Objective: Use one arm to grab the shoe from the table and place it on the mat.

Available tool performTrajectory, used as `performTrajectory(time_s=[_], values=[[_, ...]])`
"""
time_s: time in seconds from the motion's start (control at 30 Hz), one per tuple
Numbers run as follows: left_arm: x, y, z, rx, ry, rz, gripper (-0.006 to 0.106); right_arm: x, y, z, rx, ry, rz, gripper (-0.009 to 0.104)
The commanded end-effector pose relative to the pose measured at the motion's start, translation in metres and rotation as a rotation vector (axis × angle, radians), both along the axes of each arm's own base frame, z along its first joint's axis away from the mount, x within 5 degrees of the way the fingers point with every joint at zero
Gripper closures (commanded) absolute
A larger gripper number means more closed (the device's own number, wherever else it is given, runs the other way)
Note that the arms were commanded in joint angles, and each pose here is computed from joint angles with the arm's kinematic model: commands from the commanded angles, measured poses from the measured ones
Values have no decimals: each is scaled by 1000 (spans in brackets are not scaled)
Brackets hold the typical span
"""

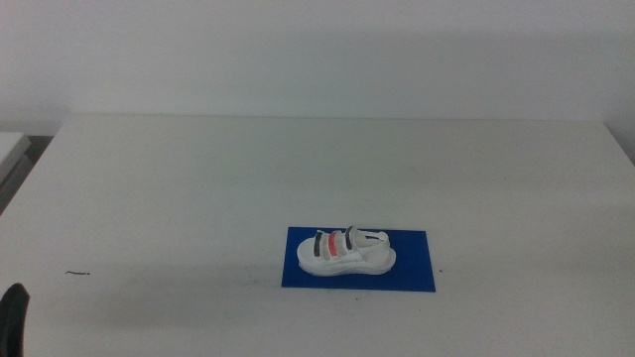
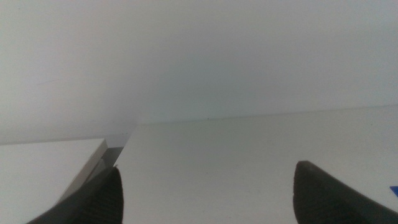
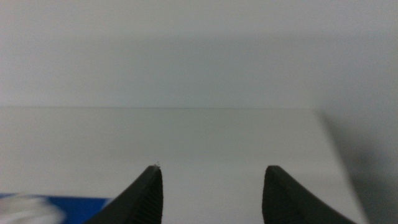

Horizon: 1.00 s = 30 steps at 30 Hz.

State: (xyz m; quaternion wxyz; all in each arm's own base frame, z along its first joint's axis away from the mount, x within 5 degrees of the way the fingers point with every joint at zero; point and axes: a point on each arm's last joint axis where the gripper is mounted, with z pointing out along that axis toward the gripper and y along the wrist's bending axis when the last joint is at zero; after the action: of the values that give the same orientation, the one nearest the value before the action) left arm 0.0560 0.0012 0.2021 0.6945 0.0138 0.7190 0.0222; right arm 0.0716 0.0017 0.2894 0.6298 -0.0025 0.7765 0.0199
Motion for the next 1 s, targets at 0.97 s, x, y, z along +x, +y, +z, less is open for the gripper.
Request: performTrajectory(time_s=[0.97], values=[[0,0,1,-5,-7,-1,7,-13,-7,-80,-35,-242,-111,53]])
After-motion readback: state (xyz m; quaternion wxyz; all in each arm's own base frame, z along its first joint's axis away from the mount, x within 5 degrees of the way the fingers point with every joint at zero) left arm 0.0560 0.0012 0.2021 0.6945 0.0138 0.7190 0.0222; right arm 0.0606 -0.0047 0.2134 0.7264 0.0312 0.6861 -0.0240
